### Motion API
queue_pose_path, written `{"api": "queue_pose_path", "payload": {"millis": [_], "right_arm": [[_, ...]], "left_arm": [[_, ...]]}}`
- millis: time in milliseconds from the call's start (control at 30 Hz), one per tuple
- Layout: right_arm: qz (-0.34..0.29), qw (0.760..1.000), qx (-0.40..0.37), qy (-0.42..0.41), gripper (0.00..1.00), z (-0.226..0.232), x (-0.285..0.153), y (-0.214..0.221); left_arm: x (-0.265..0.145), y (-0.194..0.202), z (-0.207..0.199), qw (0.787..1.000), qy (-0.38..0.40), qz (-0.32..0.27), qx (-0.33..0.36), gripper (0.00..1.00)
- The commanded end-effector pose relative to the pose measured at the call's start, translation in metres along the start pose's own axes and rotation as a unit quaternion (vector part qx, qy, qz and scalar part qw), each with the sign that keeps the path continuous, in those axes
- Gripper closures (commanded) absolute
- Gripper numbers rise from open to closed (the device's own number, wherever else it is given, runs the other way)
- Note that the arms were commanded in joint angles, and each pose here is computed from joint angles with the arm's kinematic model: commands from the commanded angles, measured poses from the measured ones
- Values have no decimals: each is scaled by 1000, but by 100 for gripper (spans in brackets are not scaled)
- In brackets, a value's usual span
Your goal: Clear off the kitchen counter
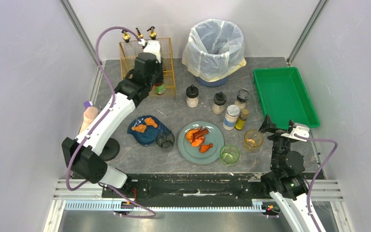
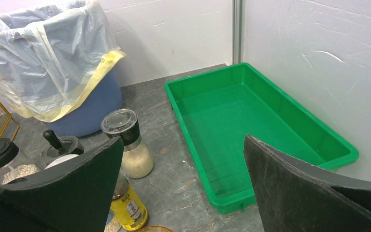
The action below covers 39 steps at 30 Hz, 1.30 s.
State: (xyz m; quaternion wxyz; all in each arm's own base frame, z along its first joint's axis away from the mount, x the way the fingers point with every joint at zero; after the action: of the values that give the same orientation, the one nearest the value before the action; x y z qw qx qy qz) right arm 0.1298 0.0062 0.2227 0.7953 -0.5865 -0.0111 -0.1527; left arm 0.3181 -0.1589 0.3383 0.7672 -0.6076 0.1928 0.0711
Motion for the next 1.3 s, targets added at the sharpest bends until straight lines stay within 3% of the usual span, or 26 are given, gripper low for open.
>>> {"api": "queue_pose_path", "payload": {"millis": [0, 333, 667, 1033, 1267], "right_arm": [[-83, 995, 53, -8, 2, -5, -12, -25], [-85, 995, 49, 0, 2, -6, -11, -24], [-86, 995, 44, 3, 2, -7, -11, -23], [-89, 995, 41, 5, 2, -8, -10, -22], [-89, 995, 42, 2, 2, -7, -10, -22]], "left_arm": [[-23, -63, 56, 985, -88, -142, -53, 98], [10, -82, 121, 963, -191, -178, -71, 98], [59, -81, 155, 958, -213, -174, -81, 98], [117, -34, 163, 967, -208, -111, -95, 97], [145, 6, 156, 973, -202, -57, -98, 86]]}}
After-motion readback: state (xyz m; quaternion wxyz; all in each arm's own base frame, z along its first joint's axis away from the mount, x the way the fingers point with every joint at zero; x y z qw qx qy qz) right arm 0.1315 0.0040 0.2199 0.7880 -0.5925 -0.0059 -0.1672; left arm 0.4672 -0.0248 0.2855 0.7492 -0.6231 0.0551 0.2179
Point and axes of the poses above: each gripper's point midway between its finger pads, its own x axis out along the fingers, its own z axis along the line the jaws close on, y = z × x, the point moved 10 cm from there along -x, back along the fingers, and after that the axes turned 10 degrees about x, right-handed, at the moved point
